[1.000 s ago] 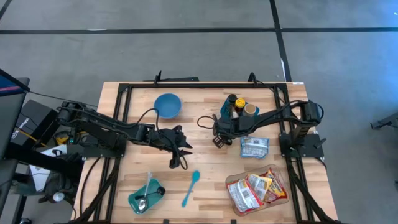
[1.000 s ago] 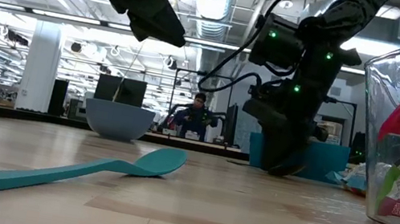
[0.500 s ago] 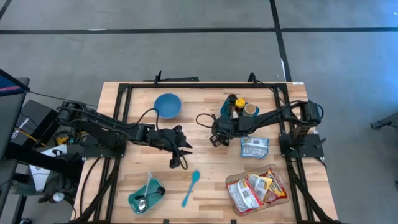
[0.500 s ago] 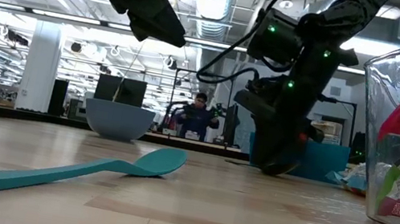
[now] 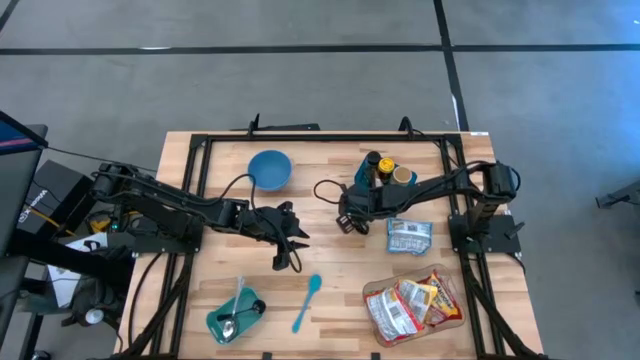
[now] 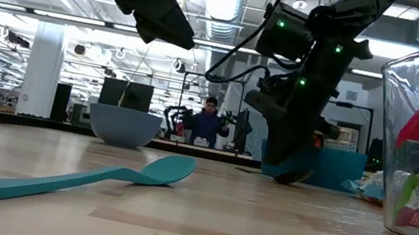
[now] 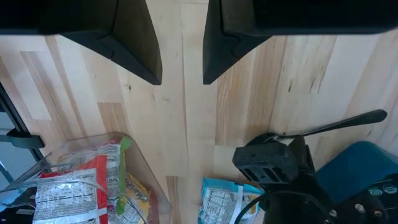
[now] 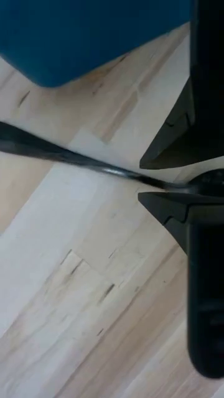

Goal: Pick & Place Food Item
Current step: Put the black spoon into the green bin

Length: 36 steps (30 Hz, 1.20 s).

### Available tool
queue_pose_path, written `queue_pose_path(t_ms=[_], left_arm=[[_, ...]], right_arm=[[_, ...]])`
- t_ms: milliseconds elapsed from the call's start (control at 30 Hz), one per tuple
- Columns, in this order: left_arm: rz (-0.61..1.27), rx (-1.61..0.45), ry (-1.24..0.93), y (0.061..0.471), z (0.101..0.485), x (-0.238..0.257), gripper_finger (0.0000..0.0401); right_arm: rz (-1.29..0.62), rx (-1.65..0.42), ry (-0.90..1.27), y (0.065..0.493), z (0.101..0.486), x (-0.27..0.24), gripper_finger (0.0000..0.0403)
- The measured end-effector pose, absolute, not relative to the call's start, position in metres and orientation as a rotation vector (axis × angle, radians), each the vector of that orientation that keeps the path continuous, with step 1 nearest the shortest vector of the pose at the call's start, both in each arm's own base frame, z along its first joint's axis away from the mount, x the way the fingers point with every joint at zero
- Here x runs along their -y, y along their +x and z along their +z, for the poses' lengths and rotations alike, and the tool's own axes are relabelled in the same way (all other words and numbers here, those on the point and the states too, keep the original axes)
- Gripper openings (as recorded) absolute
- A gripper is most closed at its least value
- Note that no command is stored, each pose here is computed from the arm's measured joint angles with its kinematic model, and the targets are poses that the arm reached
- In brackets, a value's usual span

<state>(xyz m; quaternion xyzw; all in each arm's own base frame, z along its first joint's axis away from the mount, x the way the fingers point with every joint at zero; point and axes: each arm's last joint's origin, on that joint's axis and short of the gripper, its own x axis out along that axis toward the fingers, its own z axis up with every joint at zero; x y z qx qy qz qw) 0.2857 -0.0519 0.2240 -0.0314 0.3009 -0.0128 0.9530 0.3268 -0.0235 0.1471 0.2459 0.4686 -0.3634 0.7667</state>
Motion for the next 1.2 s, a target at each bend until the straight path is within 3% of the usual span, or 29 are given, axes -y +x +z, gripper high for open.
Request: queue_pose_path(t_ms=[1200], left_arm=[[-0.027, -0.612, -0.064, 0.2857, 0.224, 0.052, 0.0111]], right_arm=[[-0.803, -1.01, 0.562, 0.3256, 0.1452, 0.0239, 0.0066]])
